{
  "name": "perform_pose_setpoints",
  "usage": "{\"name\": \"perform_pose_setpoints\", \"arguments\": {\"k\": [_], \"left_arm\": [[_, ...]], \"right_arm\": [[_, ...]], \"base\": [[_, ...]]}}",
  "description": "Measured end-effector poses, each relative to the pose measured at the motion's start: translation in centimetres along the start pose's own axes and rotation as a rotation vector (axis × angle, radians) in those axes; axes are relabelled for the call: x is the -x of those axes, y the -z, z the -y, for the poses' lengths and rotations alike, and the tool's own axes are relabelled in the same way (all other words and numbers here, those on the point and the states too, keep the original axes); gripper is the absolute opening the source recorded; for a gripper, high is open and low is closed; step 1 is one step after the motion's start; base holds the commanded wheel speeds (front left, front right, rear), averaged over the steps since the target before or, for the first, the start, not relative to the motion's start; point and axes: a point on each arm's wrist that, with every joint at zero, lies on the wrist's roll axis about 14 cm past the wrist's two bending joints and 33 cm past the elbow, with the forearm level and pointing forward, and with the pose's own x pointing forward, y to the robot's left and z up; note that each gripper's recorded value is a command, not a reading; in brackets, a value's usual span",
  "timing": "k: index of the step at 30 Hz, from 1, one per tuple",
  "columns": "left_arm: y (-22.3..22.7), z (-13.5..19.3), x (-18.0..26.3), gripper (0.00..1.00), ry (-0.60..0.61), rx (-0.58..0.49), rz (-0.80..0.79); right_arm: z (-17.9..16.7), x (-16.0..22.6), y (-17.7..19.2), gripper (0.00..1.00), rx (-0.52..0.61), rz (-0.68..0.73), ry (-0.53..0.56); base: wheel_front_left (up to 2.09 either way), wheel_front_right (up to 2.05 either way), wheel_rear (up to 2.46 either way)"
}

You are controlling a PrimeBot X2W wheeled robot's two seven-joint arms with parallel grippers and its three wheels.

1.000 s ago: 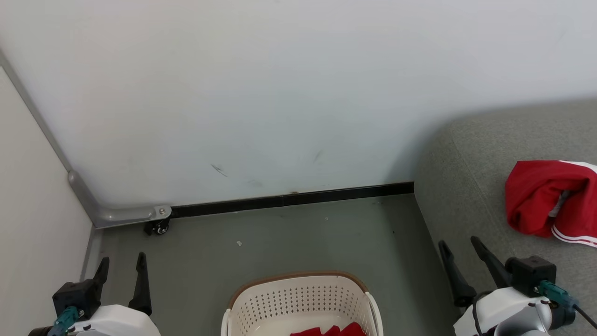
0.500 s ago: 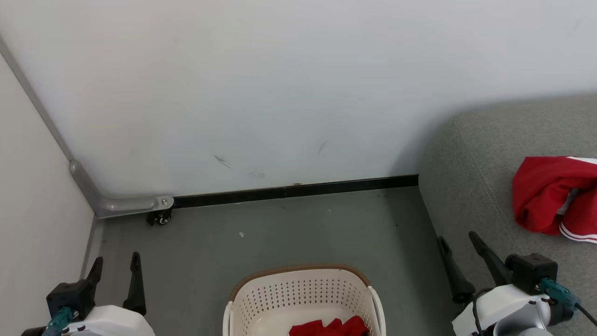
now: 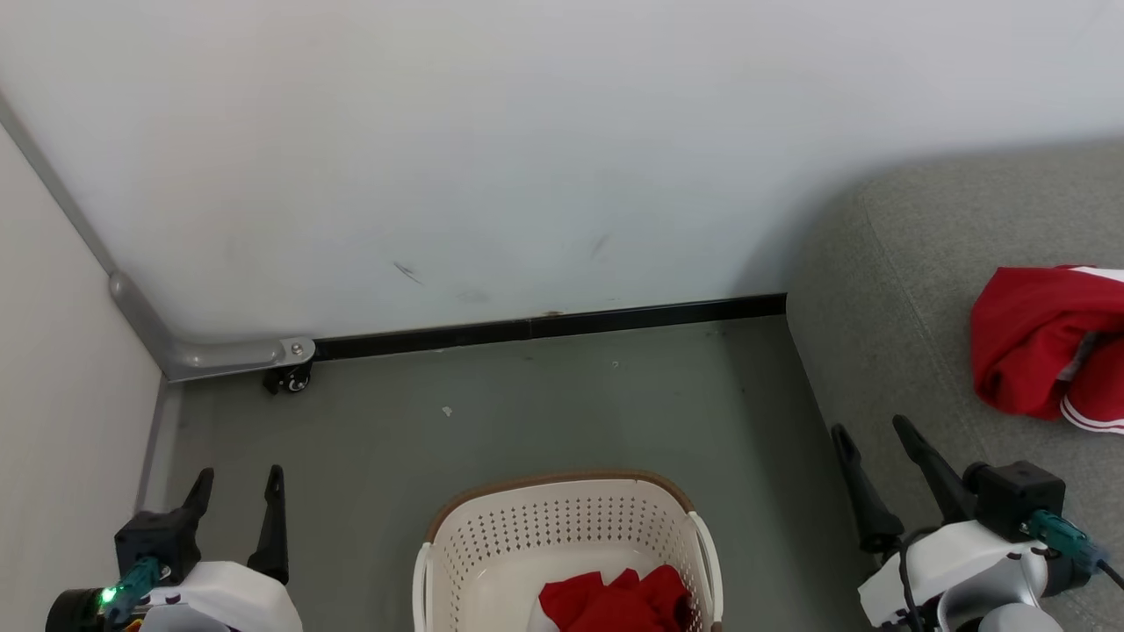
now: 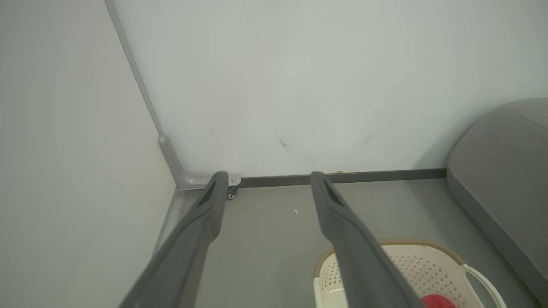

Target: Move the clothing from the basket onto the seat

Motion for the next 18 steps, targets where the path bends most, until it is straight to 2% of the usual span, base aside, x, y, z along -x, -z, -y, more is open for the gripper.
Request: {"name": "perform_pose_setpoints", "arguments": {"k": [18], "left_arm": [[6.6,7.4,-3.2,1.0,0.256,-0.091,-0.238]], "right_arm": [[1.5,-3.1,-0.6,1.0,0.025,0.022,0.032]], "base": [[0.0,0.0,0.0]]}}
